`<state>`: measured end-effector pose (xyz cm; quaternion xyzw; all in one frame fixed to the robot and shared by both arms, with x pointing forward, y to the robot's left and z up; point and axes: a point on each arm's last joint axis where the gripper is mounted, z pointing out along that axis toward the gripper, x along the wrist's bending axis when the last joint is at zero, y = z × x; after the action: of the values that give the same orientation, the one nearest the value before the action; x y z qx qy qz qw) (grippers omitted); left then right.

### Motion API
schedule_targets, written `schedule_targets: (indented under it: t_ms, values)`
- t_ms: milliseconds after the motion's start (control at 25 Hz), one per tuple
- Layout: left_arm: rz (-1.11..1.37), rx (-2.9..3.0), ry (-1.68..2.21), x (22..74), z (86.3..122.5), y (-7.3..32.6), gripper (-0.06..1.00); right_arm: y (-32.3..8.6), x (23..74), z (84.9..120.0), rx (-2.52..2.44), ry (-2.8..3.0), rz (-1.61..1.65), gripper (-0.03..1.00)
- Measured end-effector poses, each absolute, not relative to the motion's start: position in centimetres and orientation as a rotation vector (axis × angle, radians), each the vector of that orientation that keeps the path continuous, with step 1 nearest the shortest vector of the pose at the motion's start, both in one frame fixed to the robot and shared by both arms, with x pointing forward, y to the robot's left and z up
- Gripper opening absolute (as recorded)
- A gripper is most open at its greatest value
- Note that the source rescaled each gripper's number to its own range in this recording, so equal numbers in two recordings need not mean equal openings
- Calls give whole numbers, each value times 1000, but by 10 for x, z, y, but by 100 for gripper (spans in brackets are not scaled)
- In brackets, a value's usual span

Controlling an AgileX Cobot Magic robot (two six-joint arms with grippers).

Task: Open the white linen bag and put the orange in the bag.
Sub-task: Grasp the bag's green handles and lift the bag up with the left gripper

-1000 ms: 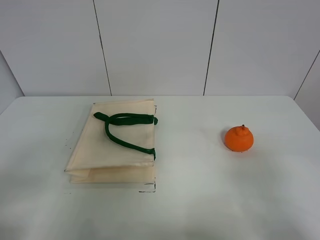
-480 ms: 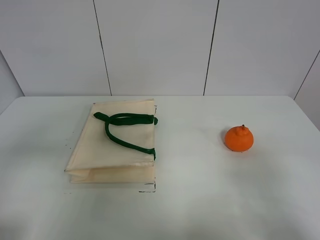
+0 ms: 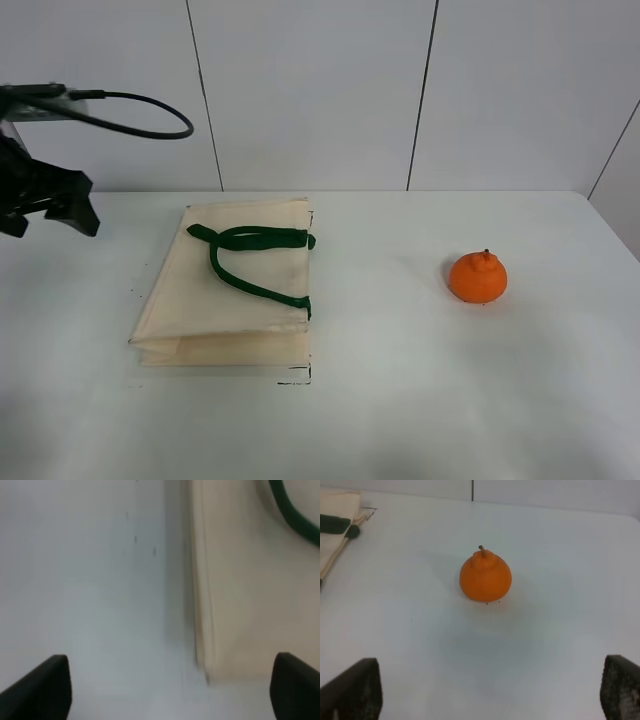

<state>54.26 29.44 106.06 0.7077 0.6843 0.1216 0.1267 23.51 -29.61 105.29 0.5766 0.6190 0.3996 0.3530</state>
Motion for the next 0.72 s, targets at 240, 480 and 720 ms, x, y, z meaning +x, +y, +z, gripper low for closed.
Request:
schedule_targets:
  t_ms: [240,480,720]
  values:
    - [236,2072,2090,618,1020,279,100,-296,235,1053,1491,1601,1034,100]
    - [176,2094,2081,650,993,221,100,-296,235,1053,1491,1601,1034,100]
    - [156,2123,2046,660,964,173,100,-296,235,1053,1491,1601,1034,100]
